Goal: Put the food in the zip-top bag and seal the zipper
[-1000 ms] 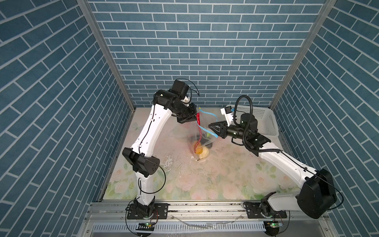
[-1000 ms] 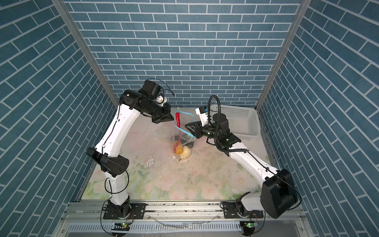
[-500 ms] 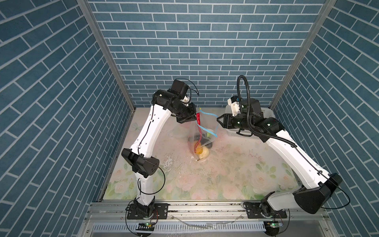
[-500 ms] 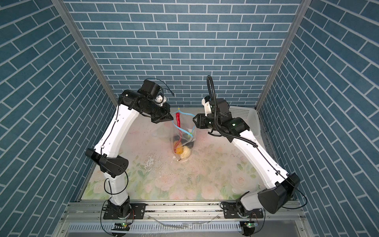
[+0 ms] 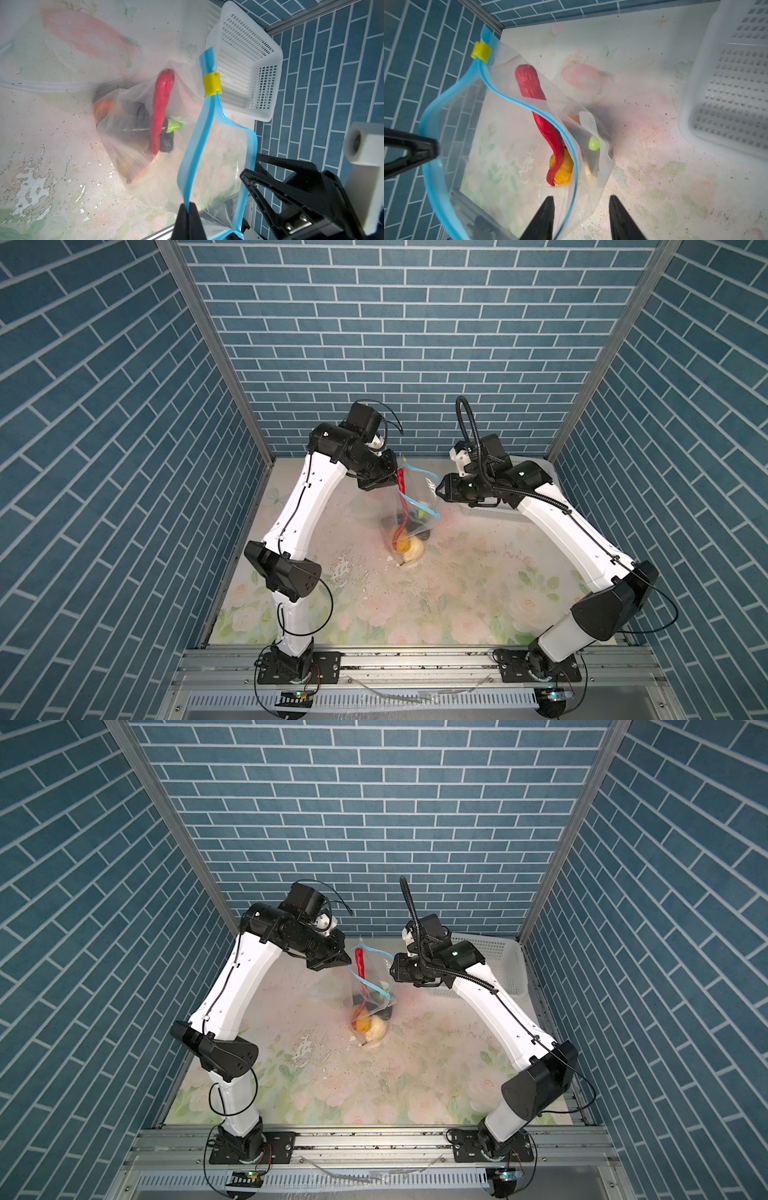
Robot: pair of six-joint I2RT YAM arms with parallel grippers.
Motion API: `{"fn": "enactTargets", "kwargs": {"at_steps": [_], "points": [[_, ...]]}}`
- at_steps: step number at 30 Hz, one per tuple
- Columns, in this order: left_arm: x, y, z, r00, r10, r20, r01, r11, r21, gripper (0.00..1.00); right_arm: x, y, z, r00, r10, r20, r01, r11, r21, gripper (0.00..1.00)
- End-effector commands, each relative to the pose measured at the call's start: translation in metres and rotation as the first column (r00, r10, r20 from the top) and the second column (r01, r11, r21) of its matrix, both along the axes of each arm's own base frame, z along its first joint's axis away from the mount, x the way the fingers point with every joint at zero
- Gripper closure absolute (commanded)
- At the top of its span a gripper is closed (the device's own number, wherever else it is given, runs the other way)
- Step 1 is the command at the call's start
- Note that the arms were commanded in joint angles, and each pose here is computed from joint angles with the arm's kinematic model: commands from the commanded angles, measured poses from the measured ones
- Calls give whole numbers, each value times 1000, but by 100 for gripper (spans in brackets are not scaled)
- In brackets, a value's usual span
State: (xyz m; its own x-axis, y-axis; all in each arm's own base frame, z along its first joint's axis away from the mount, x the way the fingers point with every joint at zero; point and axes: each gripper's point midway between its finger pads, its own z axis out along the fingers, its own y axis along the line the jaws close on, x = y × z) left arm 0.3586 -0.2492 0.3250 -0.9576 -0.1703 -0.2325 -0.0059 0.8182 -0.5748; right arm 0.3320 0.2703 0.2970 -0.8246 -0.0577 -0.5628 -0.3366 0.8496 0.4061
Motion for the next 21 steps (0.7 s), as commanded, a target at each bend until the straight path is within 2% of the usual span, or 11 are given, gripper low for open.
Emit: {"fn": "enactTargets", "kwargs": {"at_steps": [1,4,9,16,18,21], "points": [[-7,4,13,1000,-5,31,5,1000,-13,100,-2,5,13,1000,1,-4,-1,1000,23,56],[-7,3,13,1000,-6,29,6,1000,-14,100,0,9,10,1000,11,-14,-10,1000,6,56],[-7,4,13,1000,-4,30,4,1000,-13,100,1,13,6,999,20,-40,-21,1000,-21,64],[-8,4,16,999,-4,37,4,1000,-16,100,2,25,16,998,57,-1,-57,998,-6,96],[-9,6,19,999,-1,41,2,1000,-14,100,1,34,21,996,92,16,-92,996,8,100],[-12,10,26,998,7,56,-7,1000,-6,100,-3,52,34,980,188,71,-189,982,9,100]]}}
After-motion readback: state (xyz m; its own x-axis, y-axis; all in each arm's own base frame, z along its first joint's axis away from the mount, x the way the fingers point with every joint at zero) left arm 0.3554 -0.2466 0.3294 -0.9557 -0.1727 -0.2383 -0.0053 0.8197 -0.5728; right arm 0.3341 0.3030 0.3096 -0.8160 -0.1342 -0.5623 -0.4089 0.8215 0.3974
